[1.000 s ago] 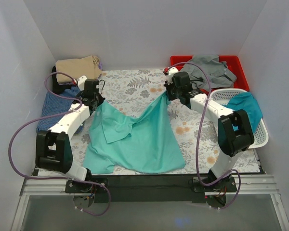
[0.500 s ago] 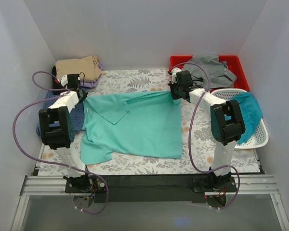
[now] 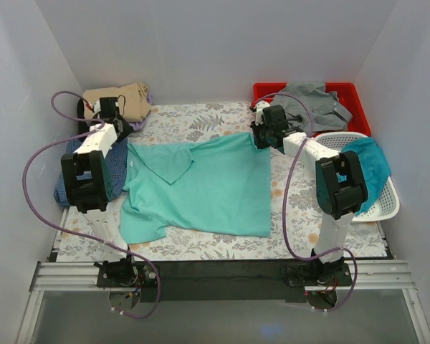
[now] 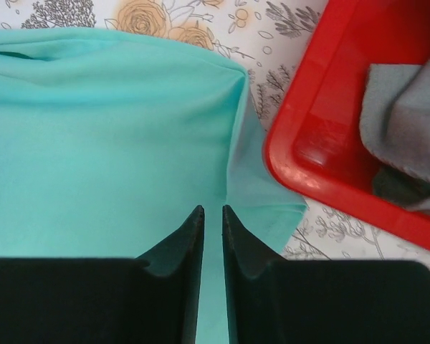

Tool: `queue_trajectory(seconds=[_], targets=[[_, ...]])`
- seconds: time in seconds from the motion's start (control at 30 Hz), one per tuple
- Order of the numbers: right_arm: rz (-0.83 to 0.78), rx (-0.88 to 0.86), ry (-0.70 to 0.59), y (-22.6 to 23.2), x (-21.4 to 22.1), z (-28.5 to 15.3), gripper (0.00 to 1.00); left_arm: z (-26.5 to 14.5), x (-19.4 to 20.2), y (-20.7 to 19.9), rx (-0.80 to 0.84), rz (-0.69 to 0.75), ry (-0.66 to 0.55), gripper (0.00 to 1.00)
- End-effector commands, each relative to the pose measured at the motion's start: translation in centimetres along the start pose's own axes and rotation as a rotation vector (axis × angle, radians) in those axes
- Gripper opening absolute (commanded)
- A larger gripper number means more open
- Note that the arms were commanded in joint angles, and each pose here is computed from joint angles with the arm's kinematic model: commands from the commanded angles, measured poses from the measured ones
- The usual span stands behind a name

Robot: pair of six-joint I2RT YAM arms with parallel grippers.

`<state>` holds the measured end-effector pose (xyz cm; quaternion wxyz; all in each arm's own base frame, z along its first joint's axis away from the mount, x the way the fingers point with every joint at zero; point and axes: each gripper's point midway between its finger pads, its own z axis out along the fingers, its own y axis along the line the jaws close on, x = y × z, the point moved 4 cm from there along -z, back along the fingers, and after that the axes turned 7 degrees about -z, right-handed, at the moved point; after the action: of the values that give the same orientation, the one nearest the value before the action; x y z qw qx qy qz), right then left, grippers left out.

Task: Fold and stack the t-shirts
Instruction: Flatten the tshirt out

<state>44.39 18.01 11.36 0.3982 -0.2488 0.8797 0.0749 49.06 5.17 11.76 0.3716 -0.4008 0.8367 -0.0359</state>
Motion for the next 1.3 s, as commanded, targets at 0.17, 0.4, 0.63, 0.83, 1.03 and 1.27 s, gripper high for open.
queue_trajectory(seconds=[0.17,0.4,0.63,0.83,1.03,1.27], targets=[[-0.010,0.070,-0.040,-0.8,-0.6,-3.4,0.23,-11.2,-3.6,-5.6,0.394,0.014,-0.023,0.43],[0.012,-0.019,-0.018,0.4,-0.1,-1.5,0.23,-11.8,6.0,-6.2,0.652,0.064,0.356,0.47],[0.013,-0.032,-0.039,0.6,-0.9,-1.9,0.23,-9.9,10.2,-3.3,0.458,0.186,0.346,0.41],[0.017,-0.044,-0.030,0.7,-0.7,-1.4,0.23,-9.1,12.2,-0.6,0.318,0.157,0.347,0.43],[0.020,-0.046,-0.031,0.7,-0.7,-1.4,0.23,-9.1,14.4,0.7,0.213,0.199,0.397,0.43],[0.023,-0.049,-0.019,0.8,-0.2,-1.2,0.23,-9.0,17.1,1.7,0.158,0.218,0.440,0.43]])
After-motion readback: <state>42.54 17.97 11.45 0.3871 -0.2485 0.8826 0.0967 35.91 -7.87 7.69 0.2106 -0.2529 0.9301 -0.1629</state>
